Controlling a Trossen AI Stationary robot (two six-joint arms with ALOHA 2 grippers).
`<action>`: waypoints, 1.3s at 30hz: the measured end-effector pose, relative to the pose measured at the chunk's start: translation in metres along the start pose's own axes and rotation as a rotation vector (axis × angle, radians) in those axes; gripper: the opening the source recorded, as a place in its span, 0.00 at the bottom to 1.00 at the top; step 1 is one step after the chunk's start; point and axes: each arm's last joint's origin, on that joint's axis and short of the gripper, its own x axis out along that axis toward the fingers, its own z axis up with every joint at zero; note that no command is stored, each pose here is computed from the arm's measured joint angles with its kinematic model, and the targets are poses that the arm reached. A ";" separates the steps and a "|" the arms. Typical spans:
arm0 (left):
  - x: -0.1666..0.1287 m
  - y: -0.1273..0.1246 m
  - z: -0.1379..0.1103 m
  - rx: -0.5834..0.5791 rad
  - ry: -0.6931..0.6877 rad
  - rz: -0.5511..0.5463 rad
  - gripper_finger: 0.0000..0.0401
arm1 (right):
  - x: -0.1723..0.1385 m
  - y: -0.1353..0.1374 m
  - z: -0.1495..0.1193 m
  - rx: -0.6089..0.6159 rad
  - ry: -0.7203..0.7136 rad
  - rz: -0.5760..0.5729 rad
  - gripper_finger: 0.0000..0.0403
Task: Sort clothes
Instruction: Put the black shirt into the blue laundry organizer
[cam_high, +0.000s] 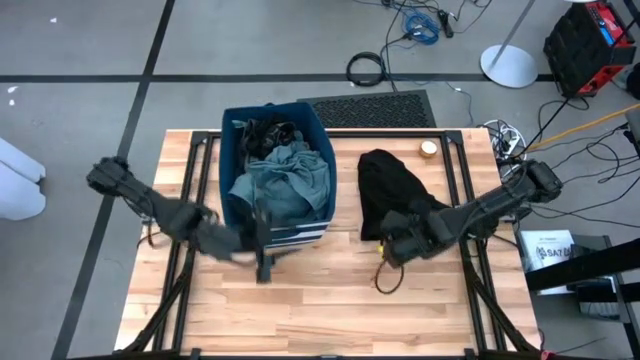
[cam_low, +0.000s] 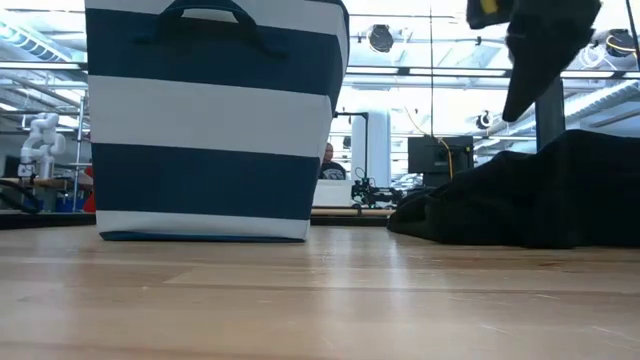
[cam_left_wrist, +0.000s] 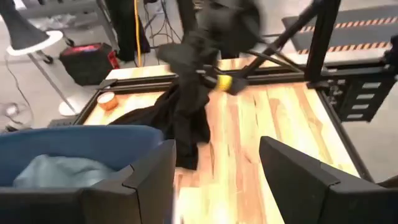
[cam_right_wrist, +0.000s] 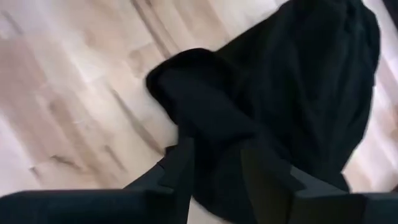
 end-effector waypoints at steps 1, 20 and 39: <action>0.005 -0.011 -0.003 0.019 0.000 0.007 0.60 | 0.000 -0.004 0.003 -0.007 0.008 -0.001 0.31; 0.063 -0.099 -0.055 0.115 0.077 -0.054 0.60 | 0.025 -0.050 0.030 -0.051 0.191 0.117 0.56; 0.057 -0.104 -0.054 0.109 0.061 -0.076 0.60 | 0.058 -0.039 -0.003 -0.098 0.217 0.096 0.04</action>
